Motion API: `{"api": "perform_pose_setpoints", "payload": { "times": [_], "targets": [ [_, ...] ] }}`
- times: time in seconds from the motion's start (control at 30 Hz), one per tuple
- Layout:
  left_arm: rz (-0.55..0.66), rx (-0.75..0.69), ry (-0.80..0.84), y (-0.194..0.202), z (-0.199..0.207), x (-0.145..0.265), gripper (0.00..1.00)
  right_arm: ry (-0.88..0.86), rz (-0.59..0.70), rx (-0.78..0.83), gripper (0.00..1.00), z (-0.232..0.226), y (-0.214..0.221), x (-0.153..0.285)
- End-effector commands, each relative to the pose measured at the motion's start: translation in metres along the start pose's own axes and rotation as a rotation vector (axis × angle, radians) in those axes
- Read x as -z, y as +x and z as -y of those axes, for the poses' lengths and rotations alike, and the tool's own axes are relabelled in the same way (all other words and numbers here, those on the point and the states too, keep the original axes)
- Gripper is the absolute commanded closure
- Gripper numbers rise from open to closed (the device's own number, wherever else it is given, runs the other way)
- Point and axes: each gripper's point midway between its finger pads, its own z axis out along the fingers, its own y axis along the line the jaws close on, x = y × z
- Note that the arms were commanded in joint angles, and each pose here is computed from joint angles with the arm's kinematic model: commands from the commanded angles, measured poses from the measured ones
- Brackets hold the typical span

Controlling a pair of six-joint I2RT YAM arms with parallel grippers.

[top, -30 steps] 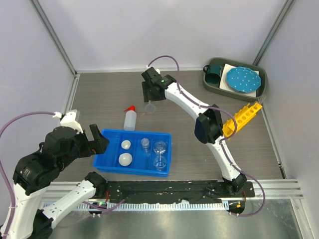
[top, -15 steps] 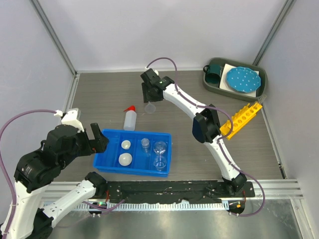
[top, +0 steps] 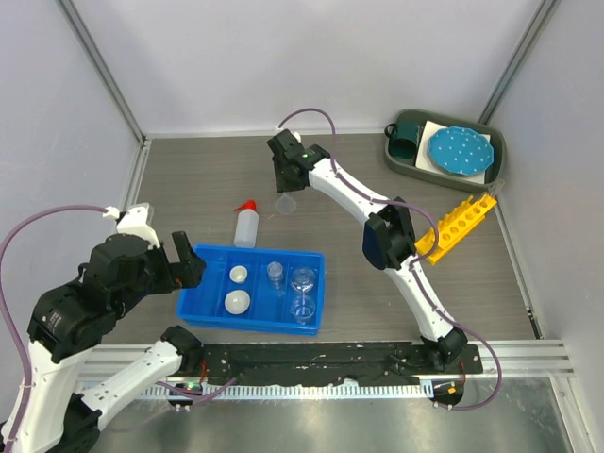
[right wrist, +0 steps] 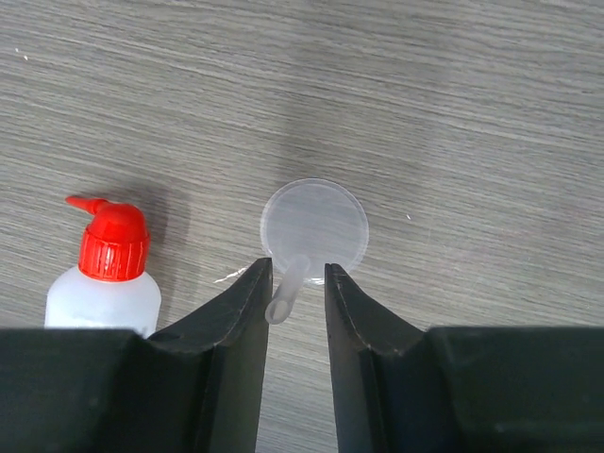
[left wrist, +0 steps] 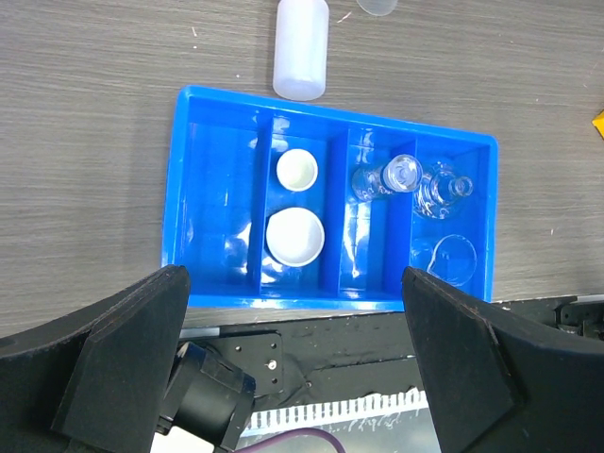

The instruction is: Organize the chemistry lab equipment

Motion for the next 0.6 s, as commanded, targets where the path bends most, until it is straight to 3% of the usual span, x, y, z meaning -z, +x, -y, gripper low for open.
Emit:
{"api": "perform_pose_setpoints", "payload": {
  "times": [0.0,0.17,0.33,0.57],
  "targets": [
    [-0.038,-0.036,-0.047,0.006,-0.011,0.005,0.0,-0.018,0.079,-0.022,0.68,-0.004,-0.027,0.005],
    [-0.036,-0.038,-0.053,0.004,-0.011,0.006,0.0,-0.015,0.08,-0.022,0.79,-0.003,-0.027,0.002],
    [-0.036,-0.037,-0.053,0.004,-0.012,0.007,0.0,-0.004,0.073,-0.021,0.97,0.0,-0.025,0.002],
    [-0.038,-0.033,-0.047,0.004,-0.01,0.008,0.0,0.02,0.116,-0.02,0.99,0.006,-0.039,0.029]
  ]
}}
